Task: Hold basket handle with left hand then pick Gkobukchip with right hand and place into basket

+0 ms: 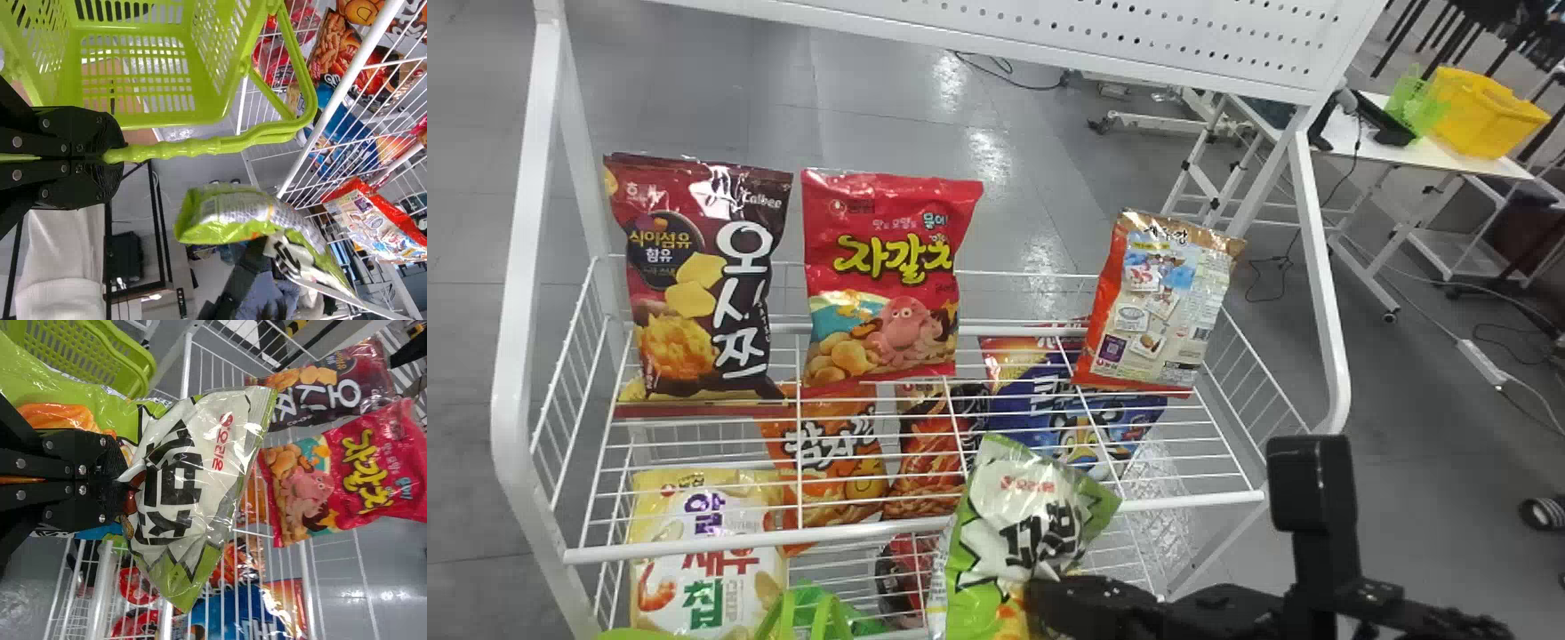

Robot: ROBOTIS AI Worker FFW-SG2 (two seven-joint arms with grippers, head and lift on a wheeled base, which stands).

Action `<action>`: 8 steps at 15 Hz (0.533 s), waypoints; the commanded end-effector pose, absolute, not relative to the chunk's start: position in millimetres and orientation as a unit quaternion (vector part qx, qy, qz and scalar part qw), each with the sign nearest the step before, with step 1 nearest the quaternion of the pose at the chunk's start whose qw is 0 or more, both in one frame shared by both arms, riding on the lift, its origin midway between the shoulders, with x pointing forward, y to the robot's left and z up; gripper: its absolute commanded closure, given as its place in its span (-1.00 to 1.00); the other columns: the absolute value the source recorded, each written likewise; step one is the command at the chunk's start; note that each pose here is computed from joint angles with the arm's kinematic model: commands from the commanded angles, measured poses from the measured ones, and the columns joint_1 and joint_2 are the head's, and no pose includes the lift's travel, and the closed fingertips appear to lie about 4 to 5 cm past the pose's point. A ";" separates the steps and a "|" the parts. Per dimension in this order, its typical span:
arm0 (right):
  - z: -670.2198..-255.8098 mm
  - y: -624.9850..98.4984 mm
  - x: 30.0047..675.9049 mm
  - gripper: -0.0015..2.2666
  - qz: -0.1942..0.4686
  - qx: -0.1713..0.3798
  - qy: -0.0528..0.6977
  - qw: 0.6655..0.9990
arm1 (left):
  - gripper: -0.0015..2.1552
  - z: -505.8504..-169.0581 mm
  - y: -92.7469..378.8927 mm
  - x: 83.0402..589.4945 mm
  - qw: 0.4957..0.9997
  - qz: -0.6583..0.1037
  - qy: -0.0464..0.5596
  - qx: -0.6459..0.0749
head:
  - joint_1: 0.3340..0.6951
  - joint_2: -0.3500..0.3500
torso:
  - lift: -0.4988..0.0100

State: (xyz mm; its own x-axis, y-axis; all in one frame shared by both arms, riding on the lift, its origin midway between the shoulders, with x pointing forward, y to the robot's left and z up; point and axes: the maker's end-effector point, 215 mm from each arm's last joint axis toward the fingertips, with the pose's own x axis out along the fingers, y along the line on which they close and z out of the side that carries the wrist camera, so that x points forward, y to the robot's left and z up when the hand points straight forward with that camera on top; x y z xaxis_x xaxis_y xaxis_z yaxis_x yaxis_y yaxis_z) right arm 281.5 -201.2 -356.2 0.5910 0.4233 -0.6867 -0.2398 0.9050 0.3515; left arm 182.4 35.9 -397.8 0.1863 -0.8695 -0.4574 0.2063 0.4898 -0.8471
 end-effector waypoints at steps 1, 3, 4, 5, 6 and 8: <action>-381.9 -186.3 264.7 0.46 0.199 0.123 0.447 0.864 | 0.67 -398.1 36.0 182.0 0.697 -0.386 0.509 -0.327 | 1.00 -1.00 | 0.83; -393.4 -170.3 255.4 0.46 0.215 0.130 0.462 0.851 | 0.67 -397.6 35.9 182.1 0.697 -0.386 0.508 -0.326 | 1.00 -1.00 | 0.83; -397.6 -160.5 251.2 0.46 0.225 0.134 0.468 0.844 | 0.67 -397.4 35.9 182.7 0.698 -0.386 0.508 -0.326 | 1.00 -1.00 | 0.83; -404.1 -151.0 246.8 0.46 0.233 0.135 0.476 0.837 | 0.67 -397.4 35.9 182.7 0.698 -0.386 0.508 -0.326 | 1.00 -1.00 | 0.83; -410.8 -140.9 242.3 0.46 0.241 0.134 0.484 0.830 | 0.67 -397.4 35.9 182.7 0.698 -0.386 0.508 -0.326 | 1.00 -1.00 | 0.83; -429.3 -121.4 229.8 0.46 0.254 0.126 0.507 0.814 | 0.67 -397.3 36.8 183.0 0.698 -0.386 0.508 -0.325 | 1.00 -0.95 | 0.83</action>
State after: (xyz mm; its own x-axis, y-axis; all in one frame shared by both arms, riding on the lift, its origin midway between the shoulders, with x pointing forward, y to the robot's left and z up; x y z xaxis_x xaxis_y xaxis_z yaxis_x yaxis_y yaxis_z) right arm 242.2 -134.7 -415.2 0.4082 0.5327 -0.7414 -0.2776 0.8461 0.4550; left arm 183.0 36.0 -397.3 0.1871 -0.8698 -0.4565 0.2080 0.4893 -0.8469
